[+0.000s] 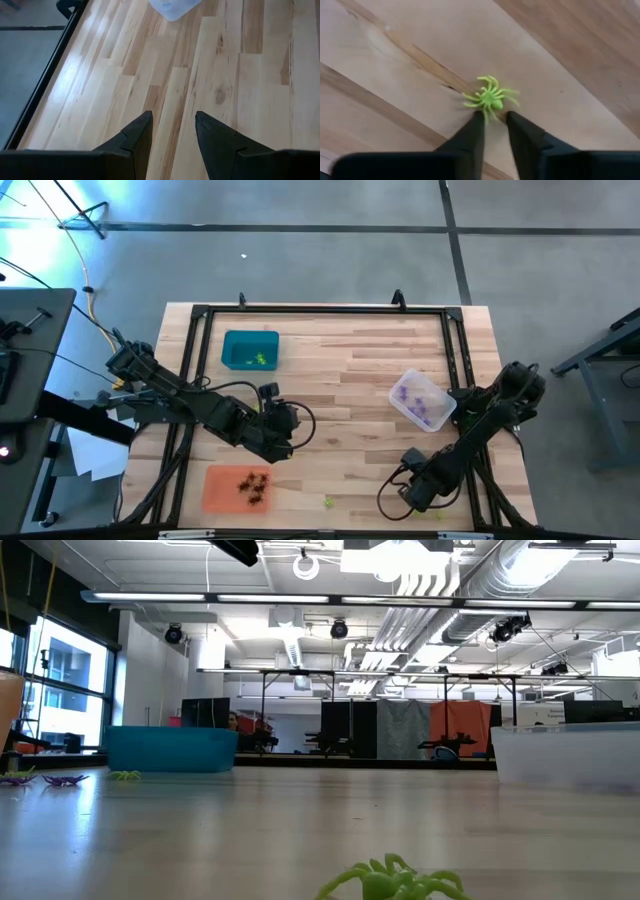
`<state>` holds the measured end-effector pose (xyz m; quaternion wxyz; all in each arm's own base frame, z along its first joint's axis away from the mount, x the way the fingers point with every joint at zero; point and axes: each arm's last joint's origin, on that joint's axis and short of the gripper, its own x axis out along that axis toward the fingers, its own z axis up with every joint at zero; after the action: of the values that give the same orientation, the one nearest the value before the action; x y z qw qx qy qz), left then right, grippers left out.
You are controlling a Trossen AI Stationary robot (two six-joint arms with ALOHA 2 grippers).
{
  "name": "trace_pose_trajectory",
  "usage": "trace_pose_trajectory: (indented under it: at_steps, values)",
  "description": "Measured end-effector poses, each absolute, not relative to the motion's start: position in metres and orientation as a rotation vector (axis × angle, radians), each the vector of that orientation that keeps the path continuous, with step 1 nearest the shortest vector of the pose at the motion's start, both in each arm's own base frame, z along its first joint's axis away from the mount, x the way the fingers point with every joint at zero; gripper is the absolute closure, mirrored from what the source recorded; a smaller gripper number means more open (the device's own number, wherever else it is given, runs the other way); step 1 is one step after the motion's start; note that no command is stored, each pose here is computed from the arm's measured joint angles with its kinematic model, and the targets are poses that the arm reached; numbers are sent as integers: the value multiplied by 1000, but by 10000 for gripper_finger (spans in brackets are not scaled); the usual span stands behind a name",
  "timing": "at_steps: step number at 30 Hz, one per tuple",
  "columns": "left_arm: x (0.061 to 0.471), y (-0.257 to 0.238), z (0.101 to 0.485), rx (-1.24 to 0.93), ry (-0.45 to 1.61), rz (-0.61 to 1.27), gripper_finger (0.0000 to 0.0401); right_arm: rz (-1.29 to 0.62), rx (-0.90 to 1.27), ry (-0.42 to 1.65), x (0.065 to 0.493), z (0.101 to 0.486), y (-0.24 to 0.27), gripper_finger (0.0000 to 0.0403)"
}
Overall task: Sort Halloween decoration
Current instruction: Put the green spider toy into the blue bin
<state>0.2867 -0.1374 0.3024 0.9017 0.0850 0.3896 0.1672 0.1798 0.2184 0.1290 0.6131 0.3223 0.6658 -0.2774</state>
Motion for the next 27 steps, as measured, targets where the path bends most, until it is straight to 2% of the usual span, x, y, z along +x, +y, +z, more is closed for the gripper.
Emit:
trace_pose_trajectory:
  at_steps: [2,4,14,19,27]
  values:
    - [287,-137,302,175,806,346,266,-632,745,1534,179,132,218,378]
    - [287,-137,302,175,805,346,266,-624,747,1531,179,133,218,395]
    - [287,-138,303,173,801,347,266,-643,685,1486,183,142,219,402]
    - [287,-137,303,166,797,354,266,-675,612,1419,189,161,221,403]
    - [291,-139,305,139,748,358,266,-659,478,1101,215,207,222,403]
